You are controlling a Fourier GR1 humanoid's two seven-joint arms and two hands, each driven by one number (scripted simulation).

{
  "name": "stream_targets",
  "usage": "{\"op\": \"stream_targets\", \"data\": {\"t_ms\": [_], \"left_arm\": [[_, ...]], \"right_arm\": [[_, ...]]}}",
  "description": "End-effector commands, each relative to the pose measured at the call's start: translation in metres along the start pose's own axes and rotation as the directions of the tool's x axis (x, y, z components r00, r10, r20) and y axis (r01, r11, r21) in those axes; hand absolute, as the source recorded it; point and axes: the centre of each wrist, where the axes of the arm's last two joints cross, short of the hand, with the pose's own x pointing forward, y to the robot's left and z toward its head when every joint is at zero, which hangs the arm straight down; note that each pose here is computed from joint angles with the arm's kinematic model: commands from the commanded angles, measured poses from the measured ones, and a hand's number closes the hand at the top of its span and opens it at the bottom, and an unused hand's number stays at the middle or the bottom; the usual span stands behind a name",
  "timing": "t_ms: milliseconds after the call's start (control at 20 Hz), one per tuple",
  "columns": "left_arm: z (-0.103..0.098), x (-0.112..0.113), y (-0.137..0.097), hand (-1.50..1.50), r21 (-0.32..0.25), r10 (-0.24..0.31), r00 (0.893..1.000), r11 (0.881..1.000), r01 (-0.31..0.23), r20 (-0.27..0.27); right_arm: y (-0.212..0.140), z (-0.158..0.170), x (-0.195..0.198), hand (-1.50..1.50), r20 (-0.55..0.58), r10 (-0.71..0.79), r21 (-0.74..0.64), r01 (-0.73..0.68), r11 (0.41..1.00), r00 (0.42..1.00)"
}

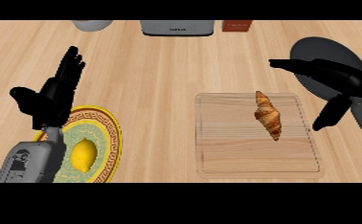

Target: Pick the croissant from the cutting board and place it in the pan

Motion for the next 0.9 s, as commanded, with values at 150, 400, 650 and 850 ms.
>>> {"op": "stream_targets", "data": {"t_ms": [150,400,650,850], "left_arm": [[0.004,-0.003,0.009,0.00,0.023,0.000,1.000,1.000,0.000,0.011],[-0.010,-0.003,-0.005,0.00,-0.005,-0.008,1.000,1.000,0.008,-0.007],[-0.004,-0.002,-0.001,0.00,0.010,0.000,1.000,1.000,0.000,-0.011],[-0.007,0.007,-0.004,0.00,0.005,-0.002,1.000,1.000,0.002,0.000]], "right_arm": [[0.014,-0.013,0.010,-1.50,0.034,0.028,0.078,-0.031,0.996,0.999],[0.045,-0.034,-0.006,-1.50,0.015,0.080,0.105,-0.081,0.991,0.997],[0.040,-0.027,0.006,-1.50,-0.048,0.210,0.144,-0.201,0.969,0.977],[0.043,-0.042,0.000,-1.50,-0.083,0.258,0.179,-0.240,0.954,0.963]]}}
